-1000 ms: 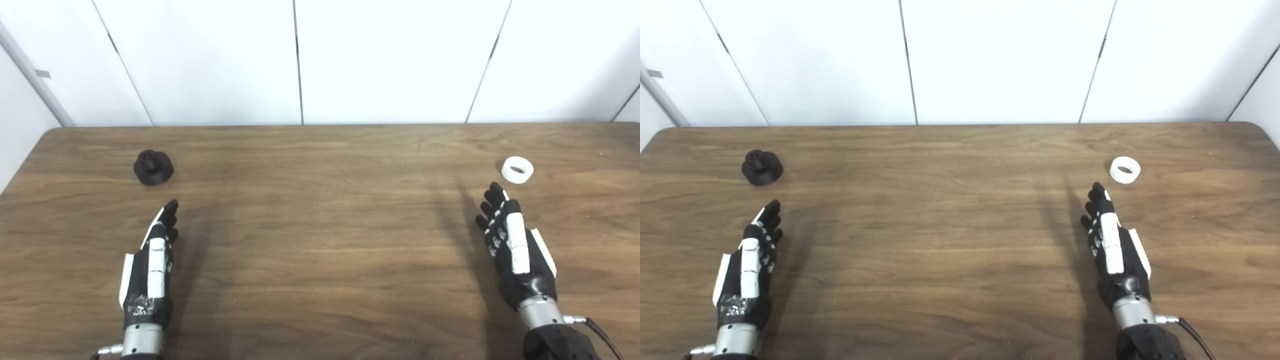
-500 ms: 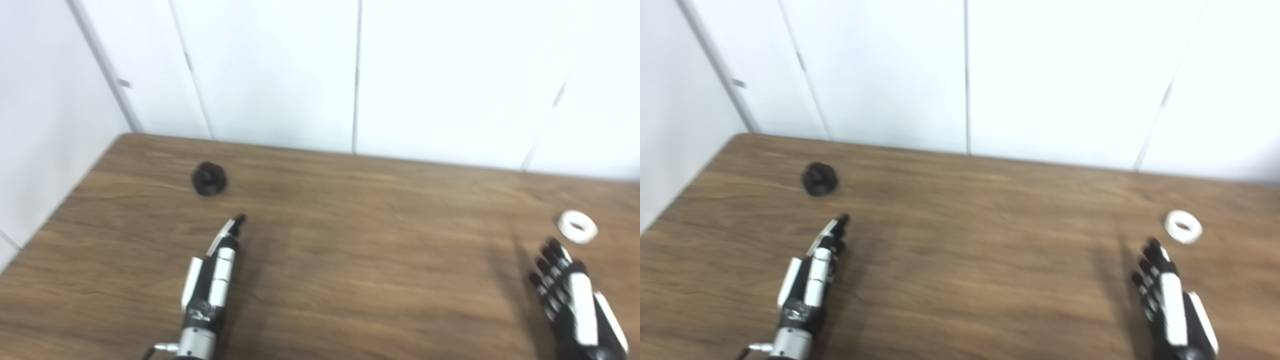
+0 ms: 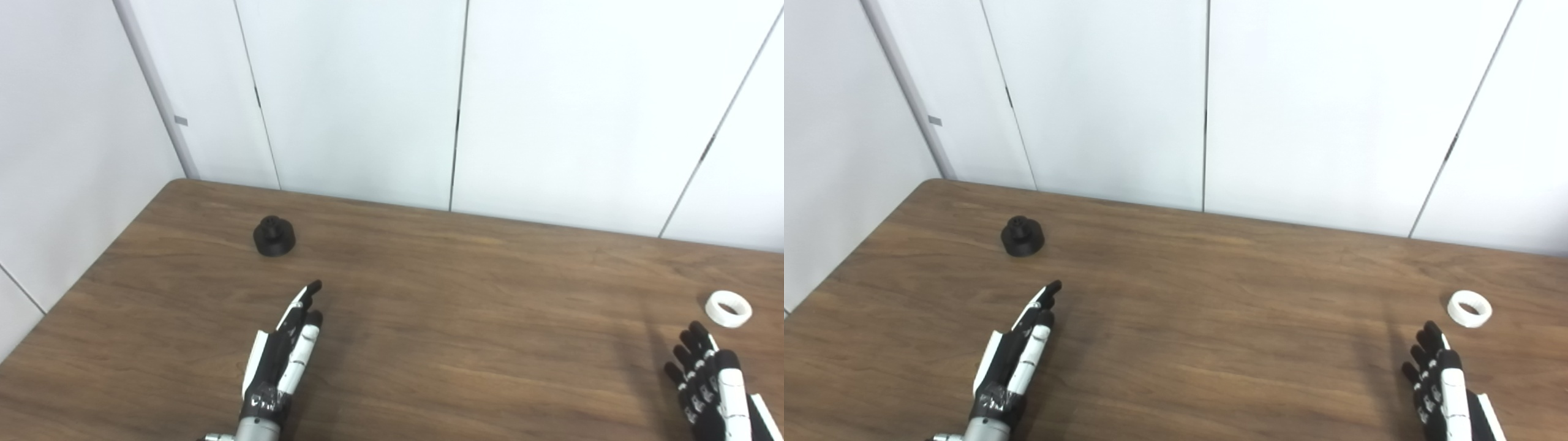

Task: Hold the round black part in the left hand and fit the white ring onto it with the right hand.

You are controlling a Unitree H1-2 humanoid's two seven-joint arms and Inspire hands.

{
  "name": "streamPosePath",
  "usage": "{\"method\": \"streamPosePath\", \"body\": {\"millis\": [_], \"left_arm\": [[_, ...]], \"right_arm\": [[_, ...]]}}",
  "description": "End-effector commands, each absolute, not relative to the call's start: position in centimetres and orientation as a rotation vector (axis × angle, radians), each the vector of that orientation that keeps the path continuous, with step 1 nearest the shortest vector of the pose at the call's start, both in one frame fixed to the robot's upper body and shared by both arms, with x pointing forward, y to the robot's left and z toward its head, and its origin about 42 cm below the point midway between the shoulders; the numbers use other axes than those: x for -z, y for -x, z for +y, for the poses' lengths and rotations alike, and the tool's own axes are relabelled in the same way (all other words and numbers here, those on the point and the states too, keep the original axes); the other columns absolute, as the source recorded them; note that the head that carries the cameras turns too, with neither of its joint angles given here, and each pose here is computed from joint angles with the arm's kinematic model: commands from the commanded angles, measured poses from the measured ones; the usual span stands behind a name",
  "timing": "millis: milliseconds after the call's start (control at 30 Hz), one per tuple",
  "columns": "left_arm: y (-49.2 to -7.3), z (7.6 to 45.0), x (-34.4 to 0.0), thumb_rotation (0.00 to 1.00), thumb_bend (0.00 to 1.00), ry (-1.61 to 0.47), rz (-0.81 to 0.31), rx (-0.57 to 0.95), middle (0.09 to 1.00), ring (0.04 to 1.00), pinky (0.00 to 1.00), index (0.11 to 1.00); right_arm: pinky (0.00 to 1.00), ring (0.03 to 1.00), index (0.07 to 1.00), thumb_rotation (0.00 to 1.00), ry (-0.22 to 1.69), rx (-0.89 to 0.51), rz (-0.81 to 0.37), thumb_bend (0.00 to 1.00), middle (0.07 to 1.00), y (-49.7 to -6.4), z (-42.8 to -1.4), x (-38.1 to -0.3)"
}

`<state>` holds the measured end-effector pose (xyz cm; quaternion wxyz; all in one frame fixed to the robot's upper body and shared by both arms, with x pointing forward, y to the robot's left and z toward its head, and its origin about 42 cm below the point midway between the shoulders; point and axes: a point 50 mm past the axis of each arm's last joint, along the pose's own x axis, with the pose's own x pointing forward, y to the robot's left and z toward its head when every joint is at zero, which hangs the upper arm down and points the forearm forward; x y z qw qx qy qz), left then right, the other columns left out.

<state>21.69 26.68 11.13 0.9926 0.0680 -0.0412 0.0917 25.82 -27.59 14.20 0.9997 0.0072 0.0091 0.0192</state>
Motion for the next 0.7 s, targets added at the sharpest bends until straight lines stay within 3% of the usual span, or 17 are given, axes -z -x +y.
{"method": "streamPosePath", "body": {"millis": [0,67,133,300,433,667], "left_arm": [[-21.1,26.4,-11.3,0.64,0.62,-0.197,-0.083,-0.218,0.973,0.989,0.98,0.924],[-21.1,26.5,-11.9,0.54,0.65,-0.237,-0.082,-0.246,0.965,0.981,0.97,0.922],[-21.1,26.6,-12.9,0.42,0.75,-0.260,-0.083,-0.278,0.957,0.981,0.99,0.921],[-22.1,28.2,-16.9,0.31,0.91,-0.413,-0.123,-0.298,0.959,0.984,1.00,0.917],[-23.0,29.6,-19.8,0.33,0.95,-0.578,-0.150,-0.305,0.990,1.000,1.00,0.931],[-25.4,33.3,-23.4,0.38,0.95,-0.773,-0.151,-0.371,1.000,1.000,1.00,0.929]], "right_arm": [[1.00,1.000,1.000,1.00,-0.002,-0.045,0.004,0.47,1.000,-25.8,-27.7,-14.6],[1.00,1.000,1.000,1.00,0.000,-0.045,0.003,0.47,1.000,-25.7,-27.7,-14.7],[1.00,1.000,1.000,1.00,0.000,-0.048,0.001,0.46,1.000,-25.7,-27.7,-14.9],[1.00,1.000,1.000,1.00,-0.007,-0.054,-0.001,0.44,1.000,-25.7,-27.6,-15.0],[1.00,1.000,1.000,1.00,0.000,-0.053,0.002,0.45,1.000,-25.7,-27.5,-15.1],[1.00,1.000,1.000,1.00,-0.006,-0.050,0.001,0.40,1.000,-25.7,-27.0,-15.3]]}}
